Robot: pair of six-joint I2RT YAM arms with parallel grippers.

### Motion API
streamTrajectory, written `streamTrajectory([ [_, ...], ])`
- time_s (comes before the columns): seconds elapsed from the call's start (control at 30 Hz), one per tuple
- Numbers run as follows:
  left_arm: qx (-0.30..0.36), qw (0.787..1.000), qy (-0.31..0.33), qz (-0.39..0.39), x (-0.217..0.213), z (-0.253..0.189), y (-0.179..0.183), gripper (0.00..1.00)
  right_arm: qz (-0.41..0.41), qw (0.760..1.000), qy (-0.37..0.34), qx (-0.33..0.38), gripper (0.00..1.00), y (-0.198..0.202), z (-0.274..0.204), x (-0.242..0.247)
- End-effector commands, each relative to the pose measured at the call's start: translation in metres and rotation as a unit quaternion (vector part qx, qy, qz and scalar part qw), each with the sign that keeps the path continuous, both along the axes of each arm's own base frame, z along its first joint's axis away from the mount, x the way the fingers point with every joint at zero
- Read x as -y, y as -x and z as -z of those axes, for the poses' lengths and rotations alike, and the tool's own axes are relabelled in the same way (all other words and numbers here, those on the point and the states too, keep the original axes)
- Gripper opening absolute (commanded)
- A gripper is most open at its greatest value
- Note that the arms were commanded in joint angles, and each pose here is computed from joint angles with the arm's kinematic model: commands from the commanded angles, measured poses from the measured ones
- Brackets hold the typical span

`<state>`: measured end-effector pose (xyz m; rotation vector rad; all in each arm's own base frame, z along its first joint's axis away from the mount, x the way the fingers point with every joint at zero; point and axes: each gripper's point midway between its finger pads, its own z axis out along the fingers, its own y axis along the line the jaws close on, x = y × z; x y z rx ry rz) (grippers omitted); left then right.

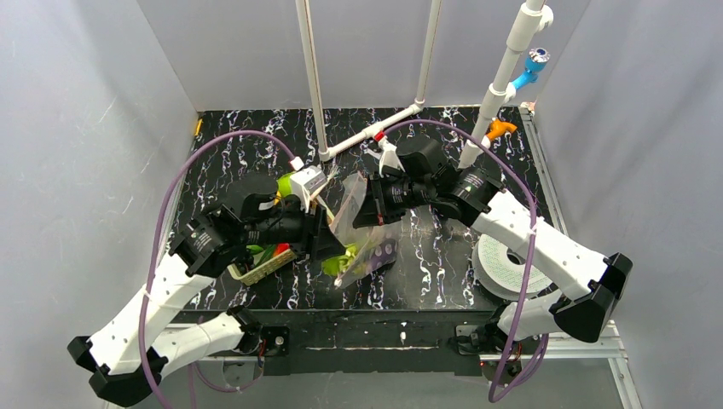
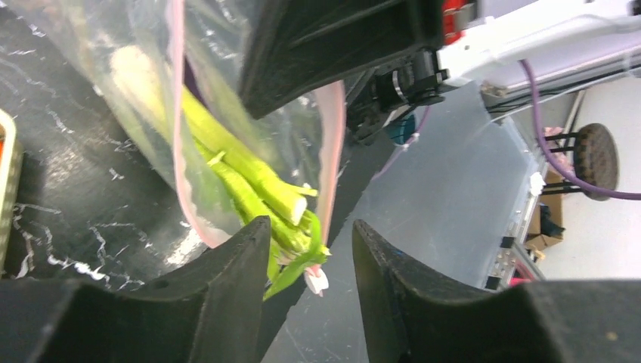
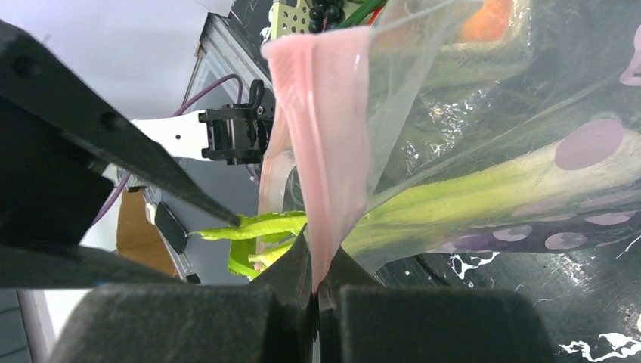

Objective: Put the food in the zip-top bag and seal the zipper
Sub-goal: Adjust the fake vegetable in the zipper food storage bag.

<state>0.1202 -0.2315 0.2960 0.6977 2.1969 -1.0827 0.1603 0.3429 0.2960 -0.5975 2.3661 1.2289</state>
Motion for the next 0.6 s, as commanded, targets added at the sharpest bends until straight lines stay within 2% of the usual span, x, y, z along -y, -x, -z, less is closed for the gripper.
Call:
streamTrajectory([
  [0.0,0.017,0.996,0.077,0.034,0.011,-0.044,0.014,0.45,-0.007,0.999,-0.031,0.028,0.01,0.001,-0.017,0.0],
  [0.13,-0.005,0.997,0.074,0.021,0.019,-0.046,0.005,0.47,-0.003,0.999,-0.029,0.035,0.01,0.0,-0.018,0.004],
  [0.3,-0.057,0.997,0.046,0.015,0.028,-0.022,0.0,0.44,0.007,0.998,-0.031,0.046,0.01,-0.001,-0.023,0.009],
  [0.57,-0.071,0.996,-0.036,-0.026,0.015,0.021,-0.014,0.36,0.006,0.998,-0.039,0.051,0.01,-0.001,-0.031,0.008],
])
